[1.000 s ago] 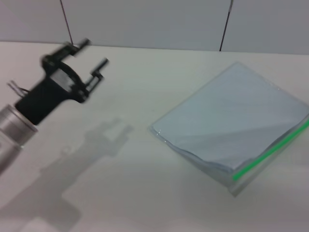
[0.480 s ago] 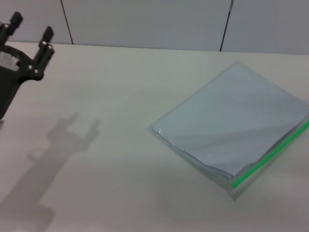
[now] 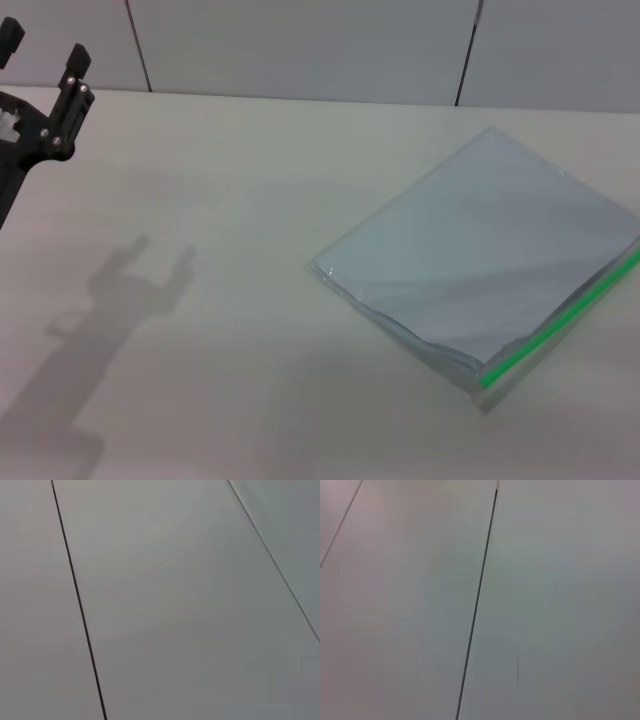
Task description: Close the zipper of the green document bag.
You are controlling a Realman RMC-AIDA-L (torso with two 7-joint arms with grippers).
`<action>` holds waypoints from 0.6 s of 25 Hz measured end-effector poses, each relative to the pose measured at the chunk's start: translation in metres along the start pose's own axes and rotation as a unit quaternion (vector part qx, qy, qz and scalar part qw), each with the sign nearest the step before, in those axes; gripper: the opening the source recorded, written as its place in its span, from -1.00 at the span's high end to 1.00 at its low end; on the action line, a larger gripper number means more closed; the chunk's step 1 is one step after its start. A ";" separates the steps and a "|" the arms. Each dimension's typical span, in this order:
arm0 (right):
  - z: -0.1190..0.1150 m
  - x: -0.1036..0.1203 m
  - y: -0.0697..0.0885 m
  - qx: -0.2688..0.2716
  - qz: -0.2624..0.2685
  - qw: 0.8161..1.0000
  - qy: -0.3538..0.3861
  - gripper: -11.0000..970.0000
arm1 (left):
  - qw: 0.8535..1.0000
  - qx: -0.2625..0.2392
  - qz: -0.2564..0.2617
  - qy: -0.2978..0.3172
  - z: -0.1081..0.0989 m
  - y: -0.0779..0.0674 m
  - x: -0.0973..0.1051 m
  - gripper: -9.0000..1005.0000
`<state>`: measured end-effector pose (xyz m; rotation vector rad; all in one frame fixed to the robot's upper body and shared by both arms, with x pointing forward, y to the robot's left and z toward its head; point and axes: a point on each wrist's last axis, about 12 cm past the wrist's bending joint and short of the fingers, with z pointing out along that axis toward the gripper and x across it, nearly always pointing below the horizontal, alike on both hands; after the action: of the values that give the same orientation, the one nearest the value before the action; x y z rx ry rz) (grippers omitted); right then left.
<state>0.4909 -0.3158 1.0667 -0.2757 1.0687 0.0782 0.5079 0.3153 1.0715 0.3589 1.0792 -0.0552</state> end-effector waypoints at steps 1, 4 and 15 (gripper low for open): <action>0.000 0.000 0.001 0.000 0.002 1.000 -0.001 -0.82 | 1.000 -0.001 0.000 0.000 0.000 0.000 0.000 -0.26; 0.000 0.000 0.003 -0.002 0.006 1.000 -0.002 -0.82 | 1.000 -0.017 -0.002 -0.001 -0.002 0.004 0.000 -0.26; 0.001 -0.005 0.005 -0.013 0.035 0.999 -0.022 -0.81 | 0.999 -0.039 -0.005 -0.019 -0.008 0.008 -0.005 -0.25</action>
<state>0.4882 -0.3102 1.0704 -0.2590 1.0337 0.1603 0.5002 0.3245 1.0746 0.2819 1.0430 -0.0293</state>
